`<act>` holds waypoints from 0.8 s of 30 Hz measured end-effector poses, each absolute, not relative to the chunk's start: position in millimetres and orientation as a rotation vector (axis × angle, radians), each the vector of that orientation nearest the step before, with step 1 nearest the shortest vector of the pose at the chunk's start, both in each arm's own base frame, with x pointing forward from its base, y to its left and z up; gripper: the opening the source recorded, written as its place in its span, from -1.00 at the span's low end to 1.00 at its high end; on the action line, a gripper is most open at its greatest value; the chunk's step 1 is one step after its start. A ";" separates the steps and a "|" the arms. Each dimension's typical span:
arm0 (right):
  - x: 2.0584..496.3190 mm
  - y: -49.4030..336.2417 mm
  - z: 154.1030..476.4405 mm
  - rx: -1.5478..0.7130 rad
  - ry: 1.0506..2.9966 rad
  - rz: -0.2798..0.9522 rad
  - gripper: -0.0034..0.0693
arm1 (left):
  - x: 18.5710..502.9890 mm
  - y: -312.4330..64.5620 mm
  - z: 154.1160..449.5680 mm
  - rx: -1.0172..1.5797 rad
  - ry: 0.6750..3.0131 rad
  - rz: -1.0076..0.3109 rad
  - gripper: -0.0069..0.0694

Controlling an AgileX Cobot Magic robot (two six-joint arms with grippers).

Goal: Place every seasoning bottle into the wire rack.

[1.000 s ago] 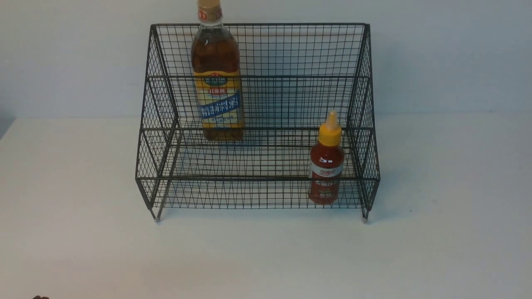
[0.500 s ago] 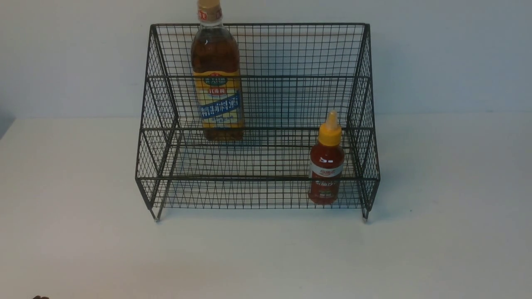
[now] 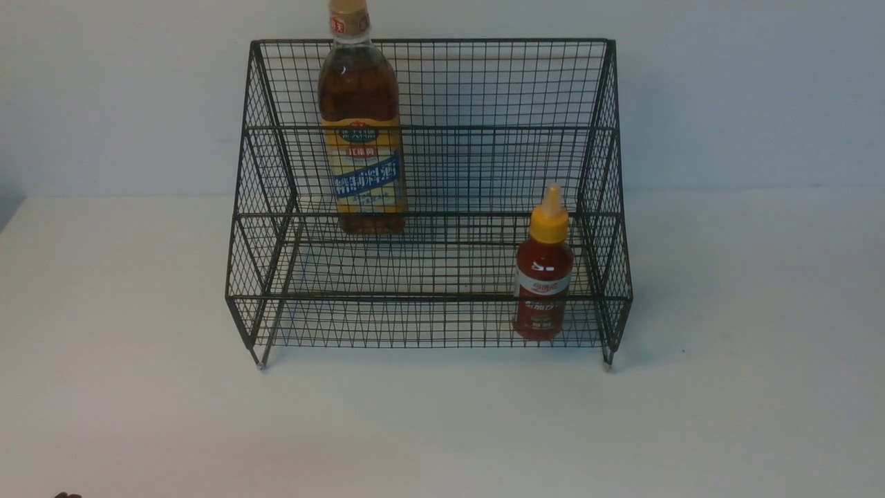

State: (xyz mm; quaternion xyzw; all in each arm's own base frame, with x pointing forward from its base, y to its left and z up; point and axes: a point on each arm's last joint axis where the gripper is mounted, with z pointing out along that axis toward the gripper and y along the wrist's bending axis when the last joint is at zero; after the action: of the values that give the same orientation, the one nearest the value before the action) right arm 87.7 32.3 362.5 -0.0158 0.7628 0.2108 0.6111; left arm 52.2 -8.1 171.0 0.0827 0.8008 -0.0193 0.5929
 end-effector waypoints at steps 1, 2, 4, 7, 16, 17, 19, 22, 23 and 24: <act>87.8 32.6 363.2 -0.038 1.753 0.491 -0.95 | 52.2 -8.1 171.0 0.192 1.862 -0.045 -0.85; 87.8 32.7 363.7 -0.039 1.747 0.493 -0.95 | 52.2 -8.1 171.0 0.192 1.862 -0.045 -0.85; 87.9 32.8 364.7 -0.041 1.736 0.493 -0.95 | 52.2 -8.1 171.0 0.192 1.862 -0.045 -0.85; 88.2 32.8 366.9 -0.064 1.708 0.477 -0.95 | 52.2 -8.1 171.0 0.192 1.862 -0.045 -0.85; 88.8 33.1 376.8 -0.232 1.570 0.330 -0.95 | 52.2 -8.1 171.0 0.192 1.862 -0.045 -0.85; 88.8 33.1 377.0 -0.234 1.568 0.327 -0.95 | 52.2 -8.1 171.0 0.192 1.862 -0.045 -0.85; 88.7 33.1 378.3 -0.251 1.549 0.310 -0.95 | 52.2 -8.1 171.0 0.192 1.862 -0.045 -0.85; 88.7 33.2 378.9 -0.251 1.543 0.311 -0.95 | 52.2 -8.1 171.0 0.192 1.862 -0.045 -0.85; 88.7 33.2 378.9 -0.252 1.543 0.311 -0.95 | 52.2 -8.1 171.0 0.192 1.862 -0.045 -0.85; 88.9 33.3 378.9 -0.253 1.543 0.309 -0.95 | 52.2 -8.1 171.0 0.192 1.862 -0.045 -0.85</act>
State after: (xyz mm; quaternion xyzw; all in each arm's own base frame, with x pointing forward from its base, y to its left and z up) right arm 88.9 33.3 378.9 -0.1136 0.6924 0.1388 0.6988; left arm 52.2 -8.1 171.0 0.0827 0.8008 -0.0193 0.5929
